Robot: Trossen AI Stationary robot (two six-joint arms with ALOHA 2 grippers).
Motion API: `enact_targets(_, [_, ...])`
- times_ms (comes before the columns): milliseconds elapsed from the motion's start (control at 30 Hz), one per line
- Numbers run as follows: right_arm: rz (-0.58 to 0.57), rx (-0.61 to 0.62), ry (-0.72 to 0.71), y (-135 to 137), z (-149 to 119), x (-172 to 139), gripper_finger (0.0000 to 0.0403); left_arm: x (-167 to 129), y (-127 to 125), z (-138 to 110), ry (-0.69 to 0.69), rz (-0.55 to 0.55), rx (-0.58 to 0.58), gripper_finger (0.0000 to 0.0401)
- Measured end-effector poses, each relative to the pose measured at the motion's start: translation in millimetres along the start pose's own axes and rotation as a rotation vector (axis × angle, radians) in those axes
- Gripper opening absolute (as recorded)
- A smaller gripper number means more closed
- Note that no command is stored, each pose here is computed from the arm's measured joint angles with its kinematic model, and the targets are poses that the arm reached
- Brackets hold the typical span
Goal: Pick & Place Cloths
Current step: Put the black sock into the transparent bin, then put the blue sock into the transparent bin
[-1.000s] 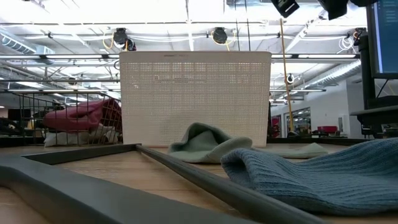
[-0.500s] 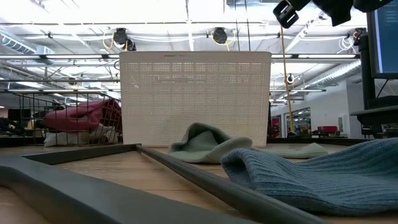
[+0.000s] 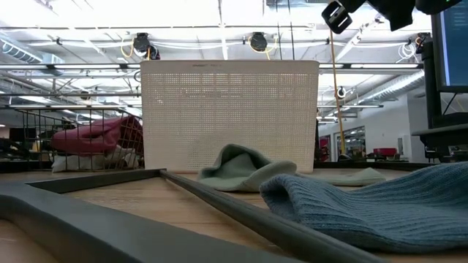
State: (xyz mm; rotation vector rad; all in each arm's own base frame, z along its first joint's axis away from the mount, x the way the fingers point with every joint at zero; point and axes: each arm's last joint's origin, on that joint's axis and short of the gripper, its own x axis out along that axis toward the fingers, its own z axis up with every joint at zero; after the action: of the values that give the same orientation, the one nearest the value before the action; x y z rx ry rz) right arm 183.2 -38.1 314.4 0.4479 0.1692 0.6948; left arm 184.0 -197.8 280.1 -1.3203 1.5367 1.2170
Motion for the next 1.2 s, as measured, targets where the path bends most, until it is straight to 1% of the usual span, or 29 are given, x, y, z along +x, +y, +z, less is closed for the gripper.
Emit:
enact_targets(200, [0.0,0.032,0.0,0,0,0,0.0161,8,-1,3,-0.007,0.004,0.041,0.0008])
enact_targets(267, [0.0,0.032,0.0,0,0,0,0.0161,8,-1,3,-0.008,0.005,0.049,0.0016])
enact_targets(333, [0.0,0.027,0.0,0,0,0,0.0161,8,-1,3,-0.008,0.005,0.062,0.0034])
enact_targets(433, [0.0,0.017,0.0,0,0,0,0.0162,8,-1,3,-0.005,0.003,0.086,0.0078])
enact_targets(600, [0.0,0.016,0.0,0,0,0,0.0162,8,-2,1,0.013,-0.002,0.106,0.0171])
enact_targets(667, [0.0,0.014,0.0,0,0,0,0.0162,7,-1,1,0.039,0.01,0.131,0.0206])
enact_targets(733, [0.0,0.005,0.0,0,0,0,0.0161,4,0,-1,0.081,0.008,0.165,0.0235])
enact_targets(833, [0.001,-0.012,-0.001,0,0,0,0.0157,-5,4,0,0.104,-0.032,0.163,0.0264])
enact_targets(900, [0.005,-0.025,-0.007,1,1,0,0.0153,-14,7,0,0.09,-0.079,0.163,0.0274])
enact_targets(1000, [0.023,-0.046,-0.017,3,3,2,0.0148,-32,11,1,0.04,-0.181,0.166,0.0275])
enact_targets(1100, [0.067,-0.087,-0.025,9,5,7,0.0143,-50,15,3,-0.057,-0.275,0.169,0.0265])
enact_targets(1200, [0.114,-0.1,-0.018,15,4,13,0.0136,-66,17,5,-0.183,-0.386,0.188,0.025])
